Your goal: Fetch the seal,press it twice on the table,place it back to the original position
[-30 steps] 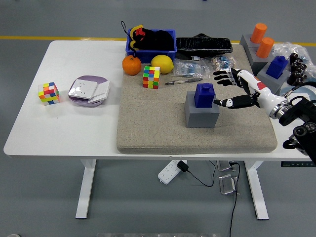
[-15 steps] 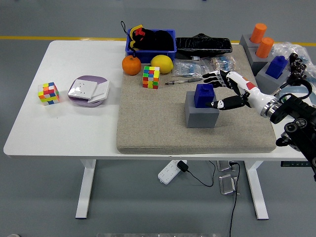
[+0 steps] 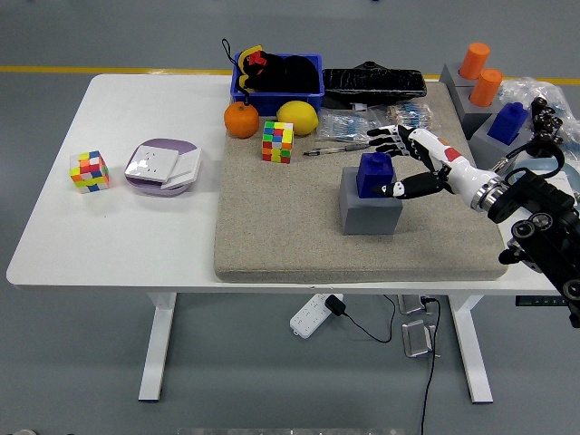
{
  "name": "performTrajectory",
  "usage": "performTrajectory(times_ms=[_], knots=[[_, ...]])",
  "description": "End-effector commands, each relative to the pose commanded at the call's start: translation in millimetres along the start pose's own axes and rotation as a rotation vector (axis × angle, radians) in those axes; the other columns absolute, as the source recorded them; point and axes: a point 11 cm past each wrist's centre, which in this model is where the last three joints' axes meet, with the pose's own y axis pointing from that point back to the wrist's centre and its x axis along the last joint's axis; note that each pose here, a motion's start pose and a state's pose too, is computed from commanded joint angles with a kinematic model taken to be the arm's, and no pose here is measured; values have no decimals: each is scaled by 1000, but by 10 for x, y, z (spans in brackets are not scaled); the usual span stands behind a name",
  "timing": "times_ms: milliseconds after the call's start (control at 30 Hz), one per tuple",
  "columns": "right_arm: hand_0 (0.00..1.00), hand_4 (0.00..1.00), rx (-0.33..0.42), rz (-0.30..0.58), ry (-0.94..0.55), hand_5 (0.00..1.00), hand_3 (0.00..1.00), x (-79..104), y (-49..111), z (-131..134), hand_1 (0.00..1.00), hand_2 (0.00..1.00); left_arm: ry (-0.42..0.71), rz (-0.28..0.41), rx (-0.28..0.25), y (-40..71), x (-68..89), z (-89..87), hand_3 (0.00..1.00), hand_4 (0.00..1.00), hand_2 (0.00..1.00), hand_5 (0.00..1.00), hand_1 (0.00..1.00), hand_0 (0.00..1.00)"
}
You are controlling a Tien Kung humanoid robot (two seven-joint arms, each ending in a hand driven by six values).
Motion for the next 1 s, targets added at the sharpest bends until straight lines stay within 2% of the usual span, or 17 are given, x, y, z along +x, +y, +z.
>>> performTrajectory(times_ms=[333, 367, 533, 567, 733, 767, 933, 1000], knots=[[830, 963, -13, -3, 19, 2, 825, -56, -34, 57, 791, 785, -3, -3, -5, 2, -16, 18, 798, 668, 758, 434, 782, 807], [810, 946, -12, -1, 22, 2, 792, -58, -37, 56, 738, 745, -4, -3, -5, 3, -17, 21, 796, 668, 759, 437, 783, 808], [810, 946, -6, 15, 33, 2, 792, -57, -42, 54, 738, 745, -6, -3, -5, 4, -16, 23, 796, 668, 759, 437, 783, 808], [713, 878, -6, 18, 34, 2, 713, -54, -42, 53, 618, 635, -6, -3, -5, 4, -17, 24, 797, 668, 758, 436, 782, 809], [713, 878, -6, 22, 44, 2, 713, -64, -44, 59, 618, 635, -8, -5, -3, 2, -28, 18, 797, 668, 758, 436, 782, 809], [632, 777, -7, 22, 44, 2, 614, -68, -44, 63, 515, 529, -8, -5, -3, 2, -29, 18, 797, 668, 758, 436, 782, 809], [632, 777, -15, 13, 46, 2, 614, -100, -41, 90, 515, 529, -8, -6, -4, 2, -30, 19, 797, 668, 758, 436, 782, 809], [616, 765, -19, 10, 47, 2, 586, -116, -40, 106, 497, 507, -7, -6, -3, 1, -31, 13, 797, 668, 758, 437, 782, 809]])
